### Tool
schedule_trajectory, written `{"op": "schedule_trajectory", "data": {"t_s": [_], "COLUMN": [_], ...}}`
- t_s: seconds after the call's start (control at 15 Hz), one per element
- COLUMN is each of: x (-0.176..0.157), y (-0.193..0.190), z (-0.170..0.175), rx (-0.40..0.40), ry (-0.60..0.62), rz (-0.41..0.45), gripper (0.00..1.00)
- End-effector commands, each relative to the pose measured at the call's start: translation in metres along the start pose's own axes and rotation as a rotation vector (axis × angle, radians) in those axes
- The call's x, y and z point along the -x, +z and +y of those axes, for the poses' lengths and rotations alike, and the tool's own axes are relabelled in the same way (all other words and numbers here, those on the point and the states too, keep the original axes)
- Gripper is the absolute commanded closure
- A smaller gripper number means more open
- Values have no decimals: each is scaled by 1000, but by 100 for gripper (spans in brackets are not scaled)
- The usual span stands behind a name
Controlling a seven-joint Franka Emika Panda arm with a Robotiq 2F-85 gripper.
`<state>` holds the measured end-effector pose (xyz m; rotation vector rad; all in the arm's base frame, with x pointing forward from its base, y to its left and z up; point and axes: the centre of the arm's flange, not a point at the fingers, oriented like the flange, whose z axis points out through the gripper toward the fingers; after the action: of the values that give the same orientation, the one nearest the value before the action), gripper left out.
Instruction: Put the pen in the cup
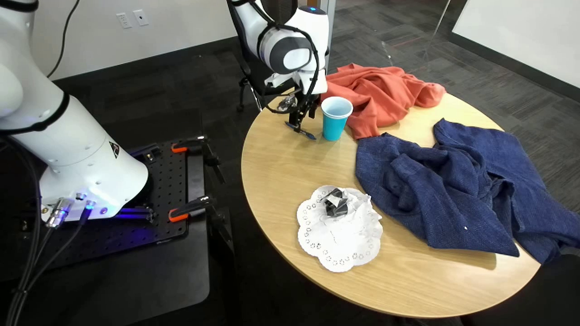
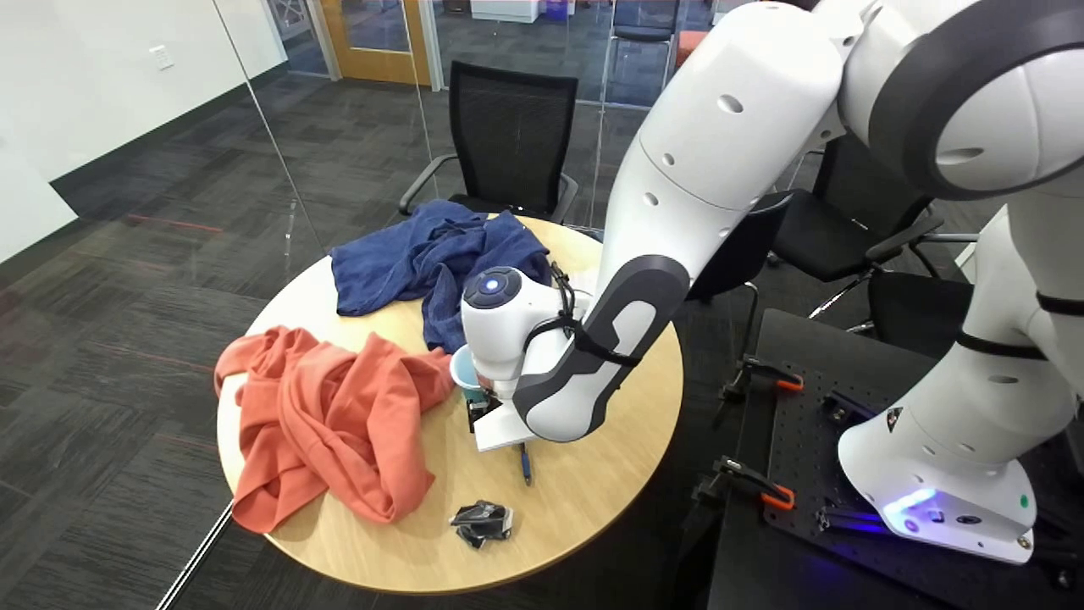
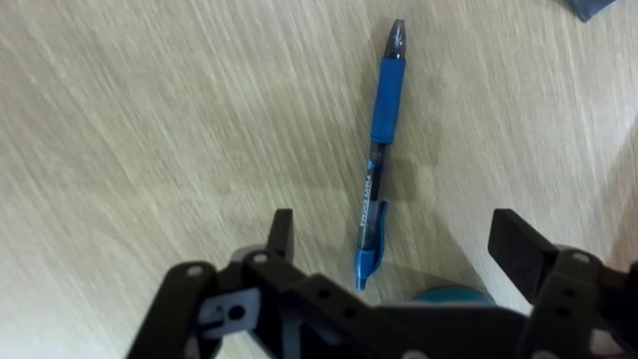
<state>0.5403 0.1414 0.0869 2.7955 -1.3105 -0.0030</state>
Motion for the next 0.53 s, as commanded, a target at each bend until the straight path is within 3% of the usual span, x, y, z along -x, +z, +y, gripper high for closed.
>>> {"op": "schedule_trajectory", "data": {"t_s": [0.0,0.33,0.4,0.47], "x": [-2,-4,-4,-4], "y": [9,17,19,20], "z": [-7,-6,-5,-5], "rx": [-1,3,3,5], "ry": [41,59,61,63], "rz": [-6,-18,-18,-18], "gripper": [0,0,25,26]}}
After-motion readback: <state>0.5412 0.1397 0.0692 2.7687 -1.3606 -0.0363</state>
